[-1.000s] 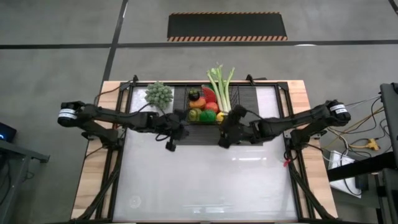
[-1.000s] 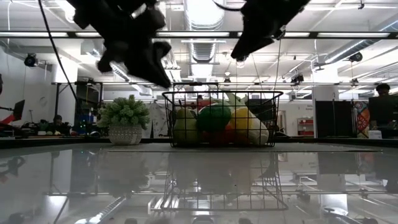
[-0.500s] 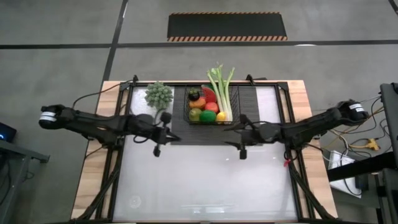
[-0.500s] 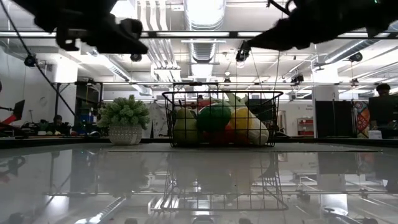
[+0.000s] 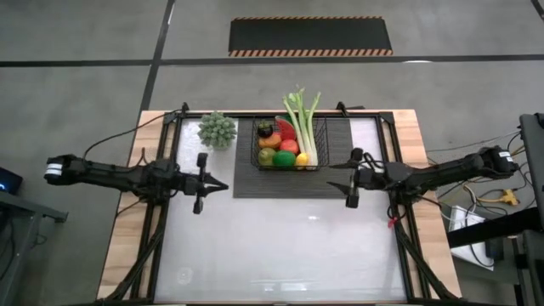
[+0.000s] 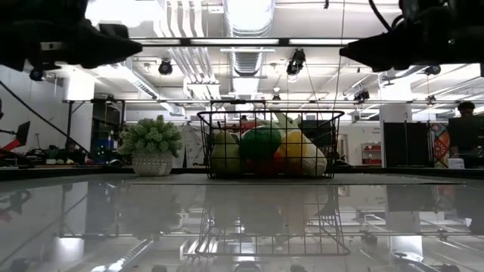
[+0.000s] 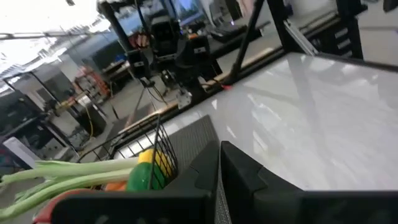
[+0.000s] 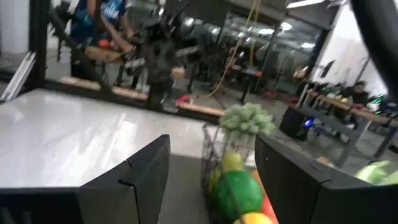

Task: Build produce basket
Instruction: Return to Home Position

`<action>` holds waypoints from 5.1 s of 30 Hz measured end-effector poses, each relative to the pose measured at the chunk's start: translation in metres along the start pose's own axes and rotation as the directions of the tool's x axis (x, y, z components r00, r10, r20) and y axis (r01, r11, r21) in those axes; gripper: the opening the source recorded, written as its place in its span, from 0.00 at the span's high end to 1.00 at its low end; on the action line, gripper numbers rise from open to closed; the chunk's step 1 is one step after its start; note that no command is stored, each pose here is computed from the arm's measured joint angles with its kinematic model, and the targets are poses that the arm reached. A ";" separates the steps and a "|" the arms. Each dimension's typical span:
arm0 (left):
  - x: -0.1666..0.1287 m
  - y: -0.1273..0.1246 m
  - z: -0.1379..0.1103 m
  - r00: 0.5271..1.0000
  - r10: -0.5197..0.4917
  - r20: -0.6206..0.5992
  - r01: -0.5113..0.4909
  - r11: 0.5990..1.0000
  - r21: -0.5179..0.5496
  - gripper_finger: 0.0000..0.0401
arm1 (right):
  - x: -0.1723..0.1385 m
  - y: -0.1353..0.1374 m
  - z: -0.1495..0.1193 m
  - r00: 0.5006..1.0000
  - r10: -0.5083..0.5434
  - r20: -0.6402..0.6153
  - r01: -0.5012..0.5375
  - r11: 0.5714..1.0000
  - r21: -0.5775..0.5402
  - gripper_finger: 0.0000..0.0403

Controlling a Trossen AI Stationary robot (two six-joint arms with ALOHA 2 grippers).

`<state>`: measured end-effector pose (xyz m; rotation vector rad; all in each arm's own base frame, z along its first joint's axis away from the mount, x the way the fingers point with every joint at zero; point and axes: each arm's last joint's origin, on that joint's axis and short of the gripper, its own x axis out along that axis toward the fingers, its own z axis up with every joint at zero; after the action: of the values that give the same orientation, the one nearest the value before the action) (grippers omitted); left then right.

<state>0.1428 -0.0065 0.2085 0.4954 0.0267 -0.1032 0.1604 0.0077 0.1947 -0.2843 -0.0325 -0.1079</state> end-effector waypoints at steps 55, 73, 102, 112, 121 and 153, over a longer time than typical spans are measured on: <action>-0.040 -0.019 -0.034 0.992 0.114 0.063 -0.104 0.983 -0.149 1.00 | -0.063 -0.013 -0.024 0.988 -0.154 -0.031 0.157 0.975 0.159 0.46; -0.039 -0.019 -0.035 0.993 0.108 0.050 -0.100 0.984 -0.149 1.00 | -0.062 -0.012 -0.025 0.988 -0.150 -0.047 0.157 0.966 0.205 0.46; -0.039 -0.019 -0.035 0.994 0.105 0.044 -0.097 0.984 -0.149 1.00 | -0.062 -0.012 -0.026 0.988 -0.149 -0.049 0.156 0.966 0.204 0.46; -0.039 -0.019 -0.035 0.994 0.105 0.043 -0.097 0.984 -0.149 1.00 | -0.062 -0.012 -0.026 0.988 -0.149 -0.049 0.156 0.966 0.204 0.46; -0.039 -0.019 -0.035 0.994 0.105 0.044 -0.097 0.984 -0.148 1.00 | -0.062 -0.012 -0.026 0.988 -0.149 -0.050 0.156 0.967 0.204 0.46; -0.039 -0.019 -0.035 0.994 0.105 0.044 -0.097 0.984 -0.149 1.00 | -0.062 -0.012 -0.026 0.988 -0.149 -0.050 0.156 0.967 0.204 0.46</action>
<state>0.1025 -0.0030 0.1703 0.3465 -0.0408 -0.0142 0.0978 -0.0049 0.1705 -0.0710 -0.0315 -0.2608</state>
